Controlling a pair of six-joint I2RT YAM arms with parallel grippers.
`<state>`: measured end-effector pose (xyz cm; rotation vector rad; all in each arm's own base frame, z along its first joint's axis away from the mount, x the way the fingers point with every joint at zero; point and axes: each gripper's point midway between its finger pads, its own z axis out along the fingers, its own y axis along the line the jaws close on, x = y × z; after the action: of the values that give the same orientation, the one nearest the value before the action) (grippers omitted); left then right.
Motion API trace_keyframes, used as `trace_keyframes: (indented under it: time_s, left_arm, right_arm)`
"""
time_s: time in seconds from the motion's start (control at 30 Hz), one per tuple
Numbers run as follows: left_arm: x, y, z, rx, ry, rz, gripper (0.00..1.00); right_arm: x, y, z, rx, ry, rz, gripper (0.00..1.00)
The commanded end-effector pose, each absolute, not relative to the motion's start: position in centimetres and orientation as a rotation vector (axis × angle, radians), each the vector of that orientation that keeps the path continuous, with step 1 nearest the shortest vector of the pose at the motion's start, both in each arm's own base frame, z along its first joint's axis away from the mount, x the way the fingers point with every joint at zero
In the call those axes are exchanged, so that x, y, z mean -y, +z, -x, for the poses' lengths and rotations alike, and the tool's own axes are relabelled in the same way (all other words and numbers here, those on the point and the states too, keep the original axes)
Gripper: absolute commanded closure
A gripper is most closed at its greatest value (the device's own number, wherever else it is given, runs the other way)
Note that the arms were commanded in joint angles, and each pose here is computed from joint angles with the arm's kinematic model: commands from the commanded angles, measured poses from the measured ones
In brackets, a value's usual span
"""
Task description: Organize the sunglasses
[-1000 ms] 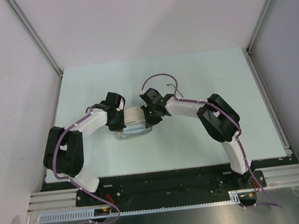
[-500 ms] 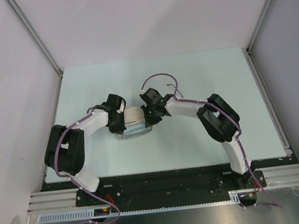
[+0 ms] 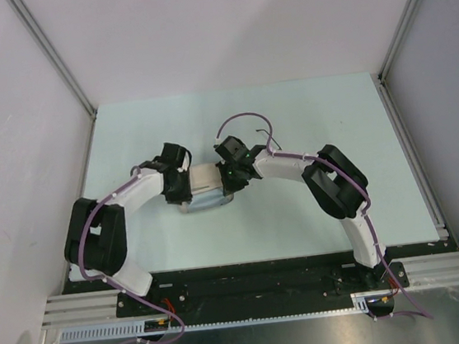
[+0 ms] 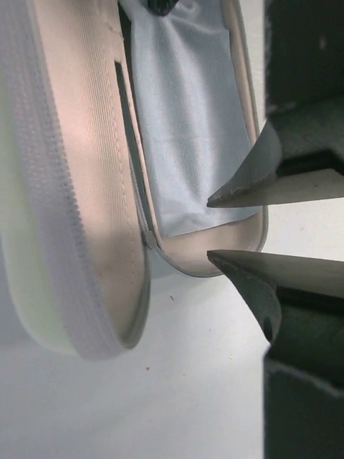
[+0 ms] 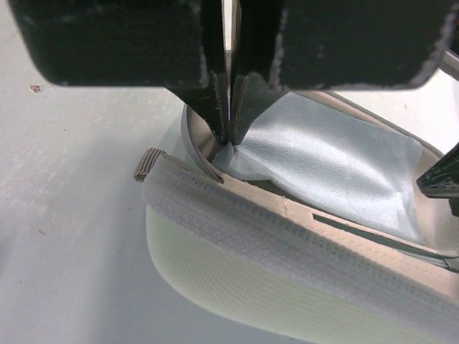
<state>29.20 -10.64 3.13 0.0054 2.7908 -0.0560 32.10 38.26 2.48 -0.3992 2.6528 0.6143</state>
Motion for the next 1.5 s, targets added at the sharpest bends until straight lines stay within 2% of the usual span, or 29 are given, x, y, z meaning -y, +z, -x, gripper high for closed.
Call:
trace_keyframes:
  time_s: [0.0, 0.2, 0.37, 0.6, 1.13, 1.23, 1.27, 1.37, 1.47]
  left_arm:
    - [11.6, 6.6, -30.5, -2.692, -0.116, 0.044, 0.68]
    - [15.0, 6.1, -29.9, -2.714, -0.270, -0.005, 0.78]
    - [16.0, 4.3, -29.3, -2.762, -0.278, 0.010, 0.83]
    - [14.5, 2.6, -29.5, -2.776, -0.151, 0.039, 0.86]
    - [13.3, 1.7, -28.9, -2.784, -0.069, 0.043, 0.85]
    - [13.2, 1.2, -28.6, -2.801, -0.060, 0.042, 0.86]
    - [13.0, 1.1, -28.5, -2.805, -0.055, 0.046, 0.86]
    - [13.0, 0.9, -28.2, -2.813, -0.053, 0.048, 0.86]
    - [13.0, 0.6, -28.1, -2.819, -0.048, 0.047, 0.86]
  right_arm:
    - [-36.1, 1.4, -32.9, -2.658, 0.459, 0.348, 1.00]
    - [-36.0, 1.2, -32.8, -2.665, 0.456, 0.341, 1.00]
    - [-36.0, 1.2, -32.8, -2.667, 0.453, 0.343, 1.00]
    - [-36.0, 1.5, -32.6, -2.664, 0.456, 0.348, 1.00]
    - [-35.0, 0.9, -31.9, -2.720, 0.402, 0.354, 1.00]
    - [-35.0, 1.3, -31.8, -2.721, 0.400, 0.354, 0.92]
    - [-34.7, 1.4, -32.2, -2.705, 0.374, 0.343, 0.84]
    - [-34.9, 2.7, -32.6, -2.676, 0.388, 0.325, 0.74]
    - [-35.2, 4.4, -33.1, -2.628, 0.415, 0.305, 0.68]
